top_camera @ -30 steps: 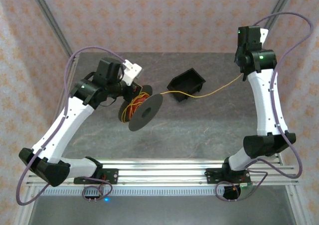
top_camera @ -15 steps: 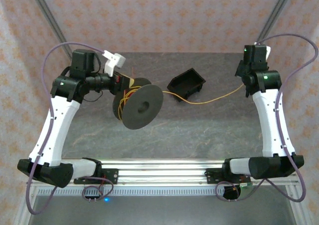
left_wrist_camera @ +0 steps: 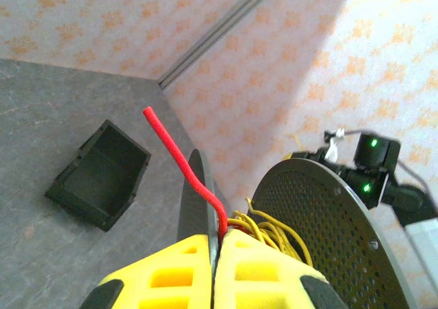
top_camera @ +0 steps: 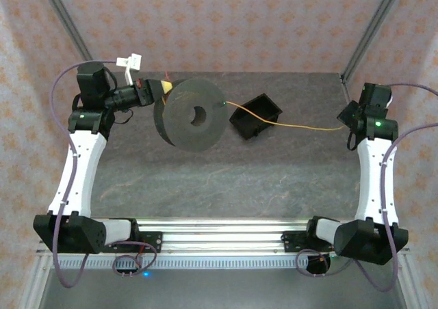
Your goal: Wrap the cables
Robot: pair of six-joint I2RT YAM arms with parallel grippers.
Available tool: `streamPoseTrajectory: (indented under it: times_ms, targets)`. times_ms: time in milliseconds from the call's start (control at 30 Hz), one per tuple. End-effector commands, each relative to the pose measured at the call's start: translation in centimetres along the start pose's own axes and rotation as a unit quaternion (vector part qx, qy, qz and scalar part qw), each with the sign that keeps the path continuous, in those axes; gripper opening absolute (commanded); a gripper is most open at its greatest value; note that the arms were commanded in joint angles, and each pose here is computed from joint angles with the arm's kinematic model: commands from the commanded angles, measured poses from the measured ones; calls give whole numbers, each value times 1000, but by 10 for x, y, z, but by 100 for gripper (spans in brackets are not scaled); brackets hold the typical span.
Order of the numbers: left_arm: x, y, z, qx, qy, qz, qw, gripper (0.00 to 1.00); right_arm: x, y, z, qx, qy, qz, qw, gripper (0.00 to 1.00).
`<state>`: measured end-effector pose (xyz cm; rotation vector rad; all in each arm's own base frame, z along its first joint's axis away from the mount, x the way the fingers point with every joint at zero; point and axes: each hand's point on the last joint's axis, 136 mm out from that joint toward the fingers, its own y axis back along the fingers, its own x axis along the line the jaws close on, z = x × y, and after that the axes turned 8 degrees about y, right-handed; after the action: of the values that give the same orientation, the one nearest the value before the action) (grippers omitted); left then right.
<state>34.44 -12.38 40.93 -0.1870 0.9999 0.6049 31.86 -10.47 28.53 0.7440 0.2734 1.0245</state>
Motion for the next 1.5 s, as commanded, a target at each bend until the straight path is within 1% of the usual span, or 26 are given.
streamPoseTrajectory:
  times_ms: [0, 167, 233, 367, 433, 467, 533, 633, 933, 1033, 1167, 1233, 1300, 1400, 1467]
  targets:
    - [-49, 18, 22, -45, -37, -59, 997, 0, 11, 5, 10, -27, -17, 42, 999, 0]
    - [-41, 19, 25, -63, -21, -38, 997, 0, 50, 6, 10, -19, -51, 155, 986, 0]
    - [-39, 21, 27, -72, -19, -33, 997, 0, 47, 0, 6, -12, -59, 146, 987, 0]
    - [-40, 34, 46, -108, 7, -53, 993, 0, 10, -15, -8, 10, -57, 59, 997, 0]
    - [-38, 45, 59, -131, 21, -57, 990, 0, -8, -22, -14, 21, -79, 47, 996, 0]
    - [-36, 49, 64, -140, 28, -56, 988, 0, -15, -32, -21, 36, -83, 37, 995, 0]
    - [-28, 54, 71, -156, 40, -44, 986, 0, -22, -35, -24, 41, -83, 25, 995, 0]
    - [-16, 59, 78, -171, 55, -29, 983, 0, -18, -36, -24, 43, -85, 37, 995, 0]
    - [-9, 67, 87, -203, 63, -9, 977, 0, -11, -41, -27, 55, -89, 57, 993, 0]
    - [-4, 72, 90, -221, 63, 7, 973, 0, -17, -45, -34, 61, -86, 38, 994, 0]
    - [1, 77, 92, -232, 63, 27, 970, 0, -26, -48, -39, 68, -75, 13, 995, 0]
    - [2, 79, 93, -237, 64, 32, 969, 0, -23, -50, -41, 72, -79, 23, 994, 0]
    - [2, 80, 96, -243, 65, 34, 967, 0, -14, -53, -44, 81, -86, 49, 992, 0]
    - [4, 83, 101, -262, 68, 45, 962, 0, 9, -55, -52, 90, -91, 100, 987, 0]
    - [6, 83, 103, -275, 70, 53, 957, 0, 30, -53, -61, 96, -74, 130, 984, 0]
